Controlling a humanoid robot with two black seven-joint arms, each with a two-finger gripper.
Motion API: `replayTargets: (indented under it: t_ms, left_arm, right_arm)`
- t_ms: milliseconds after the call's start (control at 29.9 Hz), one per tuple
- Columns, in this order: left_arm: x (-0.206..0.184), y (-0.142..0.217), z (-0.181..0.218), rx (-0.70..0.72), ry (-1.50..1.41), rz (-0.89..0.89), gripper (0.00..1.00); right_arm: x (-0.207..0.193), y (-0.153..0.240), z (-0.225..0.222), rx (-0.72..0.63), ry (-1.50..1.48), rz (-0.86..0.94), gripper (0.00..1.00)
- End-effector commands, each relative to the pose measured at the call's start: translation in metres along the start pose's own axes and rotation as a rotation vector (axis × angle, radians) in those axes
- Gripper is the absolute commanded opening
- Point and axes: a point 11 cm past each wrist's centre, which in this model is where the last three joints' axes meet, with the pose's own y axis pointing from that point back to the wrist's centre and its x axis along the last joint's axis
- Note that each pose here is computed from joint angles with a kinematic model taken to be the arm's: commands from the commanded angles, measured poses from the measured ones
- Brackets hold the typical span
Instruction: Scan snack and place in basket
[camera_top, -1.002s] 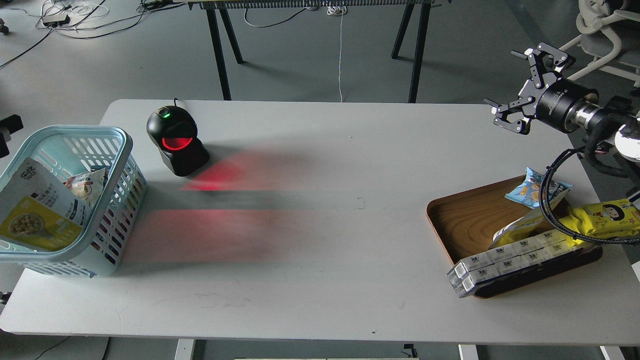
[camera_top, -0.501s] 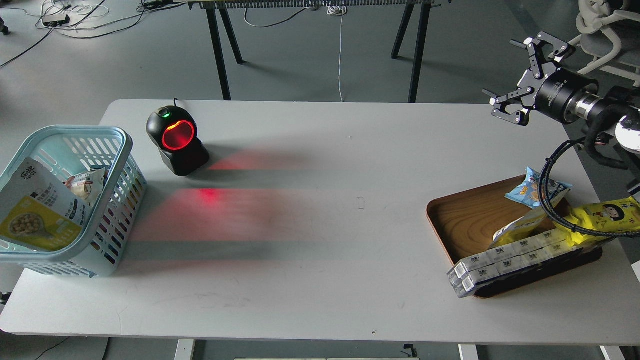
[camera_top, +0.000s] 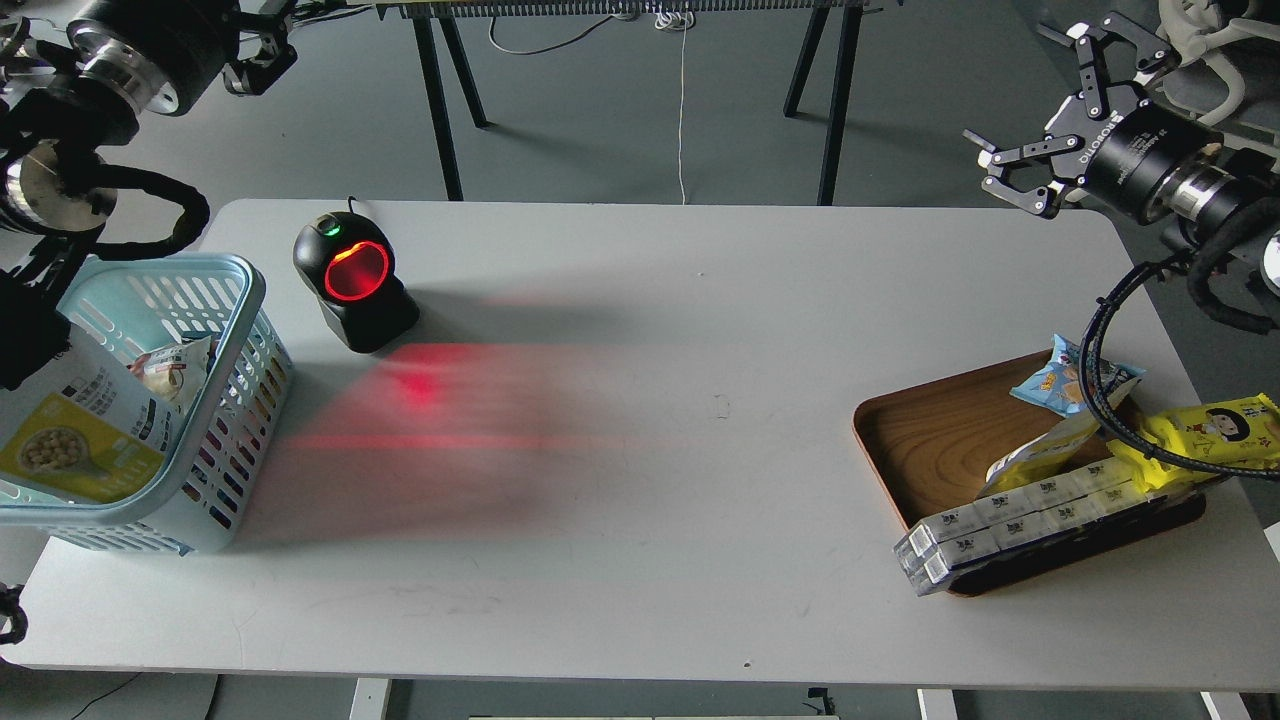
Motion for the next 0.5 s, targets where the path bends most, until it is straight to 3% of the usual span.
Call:
replayTargets:
  t_ms: [0,167,468]
  left_arm:
    - [-0.006,-0.001,-0.018,0.021,0.091,-0.015,1.00]
    - [-0.005,0.011,-0.050,0.067,0.140,-0.021,1.00]
    - [0.015,0.034,-0.073,0.080,0.200,0.037,1.00]
  right_arm:
    - [0.013,0.036,0.000,0.031,-0.019,0.040,0.99]
    - [0.027,0.075,-0.003,0.074,-0.032,0.085,0.99]
    - [0.036,0.066,0.006,0.071,-0.087,0.184,1.00]
